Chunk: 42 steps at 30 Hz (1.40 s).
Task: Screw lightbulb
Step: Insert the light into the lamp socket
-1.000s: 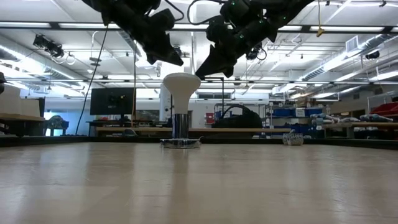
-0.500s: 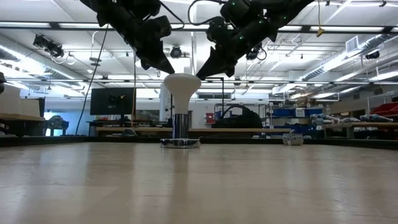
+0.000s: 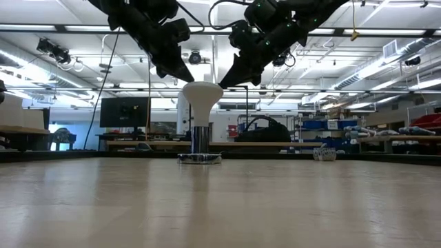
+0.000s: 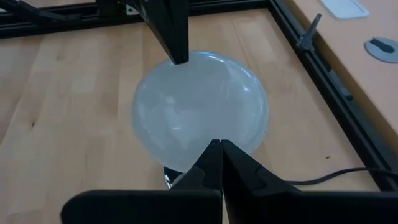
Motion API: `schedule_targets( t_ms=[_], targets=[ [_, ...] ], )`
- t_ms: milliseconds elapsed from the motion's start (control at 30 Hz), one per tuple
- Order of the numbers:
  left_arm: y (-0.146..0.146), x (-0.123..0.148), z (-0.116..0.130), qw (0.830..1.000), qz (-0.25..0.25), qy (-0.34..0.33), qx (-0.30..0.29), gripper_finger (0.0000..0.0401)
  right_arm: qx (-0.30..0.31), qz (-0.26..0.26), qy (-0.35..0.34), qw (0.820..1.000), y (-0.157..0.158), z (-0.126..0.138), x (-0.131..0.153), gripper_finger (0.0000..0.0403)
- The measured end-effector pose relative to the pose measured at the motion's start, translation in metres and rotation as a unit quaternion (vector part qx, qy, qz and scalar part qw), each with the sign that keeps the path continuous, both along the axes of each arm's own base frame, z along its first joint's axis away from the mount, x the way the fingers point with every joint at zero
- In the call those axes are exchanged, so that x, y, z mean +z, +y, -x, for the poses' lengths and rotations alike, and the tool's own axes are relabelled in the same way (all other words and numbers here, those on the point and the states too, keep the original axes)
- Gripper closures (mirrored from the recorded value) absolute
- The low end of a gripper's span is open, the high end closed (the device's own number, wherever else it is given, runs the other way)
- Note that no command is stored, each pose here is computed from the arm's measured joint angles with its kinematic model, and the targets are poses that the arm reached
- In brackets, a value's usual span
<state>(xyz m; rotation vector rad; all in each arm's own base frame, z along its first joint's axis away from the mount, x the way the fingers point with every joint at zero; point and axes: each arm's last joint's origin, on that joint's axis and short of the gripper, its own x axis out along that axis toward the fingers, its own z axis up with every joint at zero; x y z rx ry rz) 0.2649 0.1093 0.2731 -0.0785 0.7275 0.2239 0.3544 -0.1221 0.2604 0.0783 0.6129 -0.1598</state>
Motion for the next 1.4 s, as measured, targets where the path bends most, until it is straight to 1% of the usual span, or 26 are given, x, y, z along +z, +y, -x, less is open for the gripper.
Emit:
schedule_targets(
  t_ms=[267,500,667,767,833,933,1000,1200,1400],
  targets=[
    [0.001,-0.002,-0.003,1.0,-0.002,-0.002,0.001,0.0401,0.001,-0.004,0.009,1.0,0.0,0.001,-0.001,0.0395],
    [0.001,-0.003,-0.003,1.0,-0.002,0.003,0.004,0.0401,0.022,-0.019,0.006,1.0,0.005,0.0,-0.002,0.0395],
    [0.003,-0.004,-0.003,1.0,-0.01,0.006,0.015,0.0401,0.07,-0.044,0.005,0.997,0.016,-0.003,-0.004,0.0396],
    [0.003,-0.004,-0.003,1.0,-0.01,0.007,0.017,0.0401,0.083,-0.04,-0.001,0.996,0.02,-0.004,-0.001,0.0395],
    [0.003,-0.004,-0.003,1.0,-0.008,0.008,0.018,0.0401,0.064,-0.025,-0.004,0.998,0.019,-0.001,0.004,0.0395],
    [0.003,-0.004,-0.003,1.0,-0.007,0.008,0.019,0.0401,0.017,0.006,-0.008,1.0,0.01,0.004,0.012,0.0395],
    [0.003,-0.004,-0.003,1.0,-0.005,0.008,0.02,0.0401,-0.006,0.01,0.002,1.0,0.003,0.007,0.01,0.0395],
    [0.002,-0.005,-0.002,1.0,-0.005,0.011,0.022,0.0401,-0.014,-0.005,0.031,0.999,-0.007,0.003,-0.009,0.0395],
    [0.003,-0.005,-0.001,0.999,-0.008,0.019,0.03,0.0401,-0.008,-0.008,0.025,1.0,-0.007,0.001,-0.009,0.0395]
  ],
)
